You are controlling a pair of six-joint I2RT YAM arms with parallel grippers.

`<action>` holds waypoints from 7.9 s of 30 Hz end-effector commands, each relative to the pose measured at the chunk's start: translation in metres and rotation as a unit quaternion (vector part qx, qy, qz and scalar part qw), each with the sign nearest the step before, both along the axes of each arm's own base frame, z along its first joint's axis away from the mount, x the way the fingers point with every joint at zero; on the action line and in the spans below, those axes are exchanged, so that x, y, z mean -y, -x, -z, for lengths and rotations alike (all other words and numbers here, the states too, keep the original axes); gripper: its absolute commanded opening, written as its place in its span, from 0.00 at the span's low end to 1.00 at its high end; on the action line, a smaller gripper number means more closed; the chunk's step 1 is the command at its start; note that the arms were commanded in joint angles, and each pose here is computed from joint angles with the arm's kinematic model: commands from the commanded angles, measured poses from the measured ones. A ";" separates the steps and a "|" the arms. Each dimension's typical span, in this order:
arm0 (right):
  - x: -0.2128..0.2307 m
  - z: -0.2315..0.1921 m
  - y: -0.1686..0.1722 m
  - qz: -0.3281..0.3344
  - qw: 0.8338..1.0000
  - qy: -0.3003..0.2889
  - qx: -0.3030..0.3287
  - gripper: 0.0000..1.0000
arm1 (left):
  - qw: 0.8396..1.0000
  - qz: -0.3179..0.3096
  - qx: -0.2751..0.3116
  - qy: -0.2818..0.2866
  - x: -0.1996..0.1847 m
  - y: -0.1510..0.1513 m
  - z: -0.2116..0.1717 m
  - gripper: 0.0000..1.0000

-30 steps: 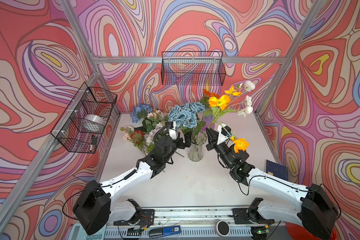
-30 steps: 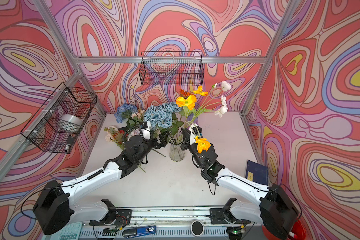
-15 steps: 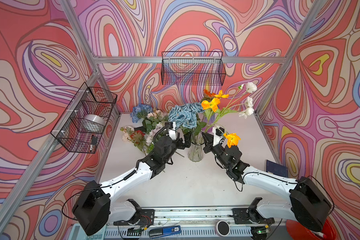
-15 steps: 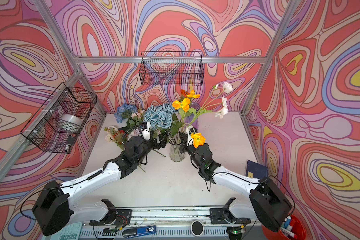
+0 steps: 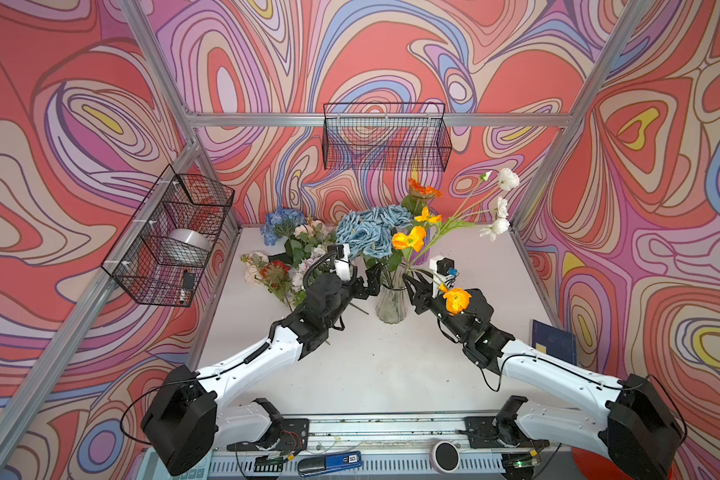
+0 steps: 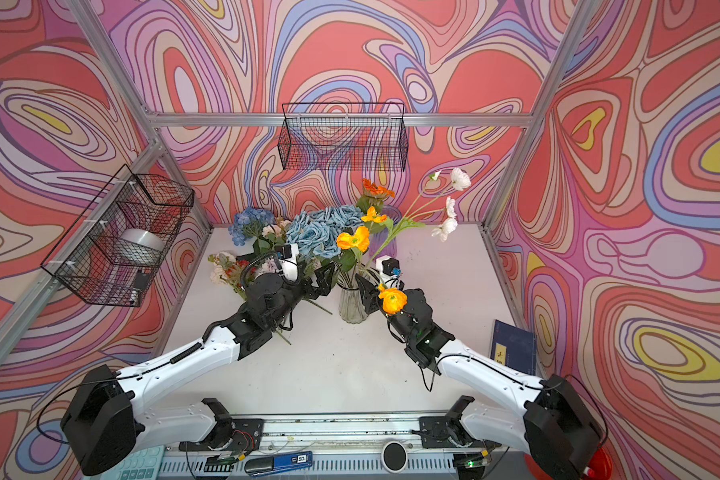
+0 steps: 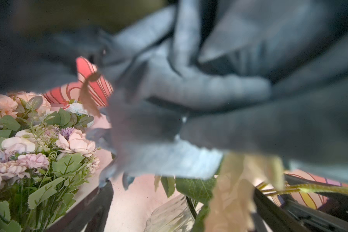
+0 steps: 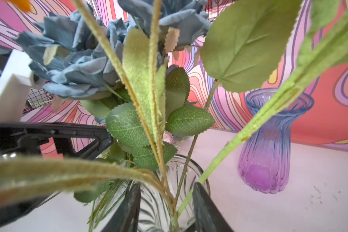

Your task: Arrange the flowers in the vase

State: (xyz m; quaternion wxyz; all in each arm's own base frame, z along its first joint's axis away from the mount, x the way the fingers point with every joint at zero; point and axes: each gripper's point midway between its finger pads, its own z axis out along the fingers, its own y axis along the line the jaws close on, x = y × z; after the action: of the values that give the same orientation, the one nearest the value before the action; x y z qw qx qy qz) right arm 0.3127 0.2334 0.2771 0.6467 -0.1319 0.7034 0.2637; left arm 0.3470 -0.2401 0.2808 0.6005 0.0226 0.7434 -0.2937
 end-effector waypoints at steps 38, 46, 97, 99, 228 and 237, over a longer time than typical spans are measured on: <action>-0.007 0.167 -0.029 0.045 0.969 0.086 -0.226 0.86 | 0.961 -0.135 -0.234 0.062 -0.104 0.063 0.148 1.00; 0.000 0.179 -0.047 0.062 0.967 0.085 -0.231 0.86 | 0.959 -0.158 -0.225 0.062 -0.115 0.065 0.149 1.00; 0.051 0.123 0.020 0.042 0.955 0.146 -0.255 0.96 | 0.889 -0.303 -0.336 0.066 -0.061 -0.060 0.244 0.51; 0.052 0.118 0.020 0.044 0.957 0.144 -0.248 0.96 | 0.887 -0.307 -0.340 0.060 -0.062 -0.062 0.247 0.41; -0.015 -0.091 0.042 -0.028 0.974 0.126 0.187 0.00 | 0.993 0.070 0.100 -0.011 0.006 0.031 -0.041 1.00; -0.026 -0.109 0.058 -0.059 0.951 0.122 0.279 0.00 | 0.994 0.037 0.101 -0.025 0.006 -0.027 -0.033 0.91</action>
State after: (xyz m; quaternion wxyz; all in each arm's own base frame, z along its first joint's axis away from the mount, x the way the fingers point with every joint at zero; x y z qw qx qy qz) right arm 0.2667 0.2581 0.3598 0.7439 -0.3122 0.5684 0.1617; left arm 0.3662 -0.2424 0.2837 0.6262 0.0912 0.7187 -0.2881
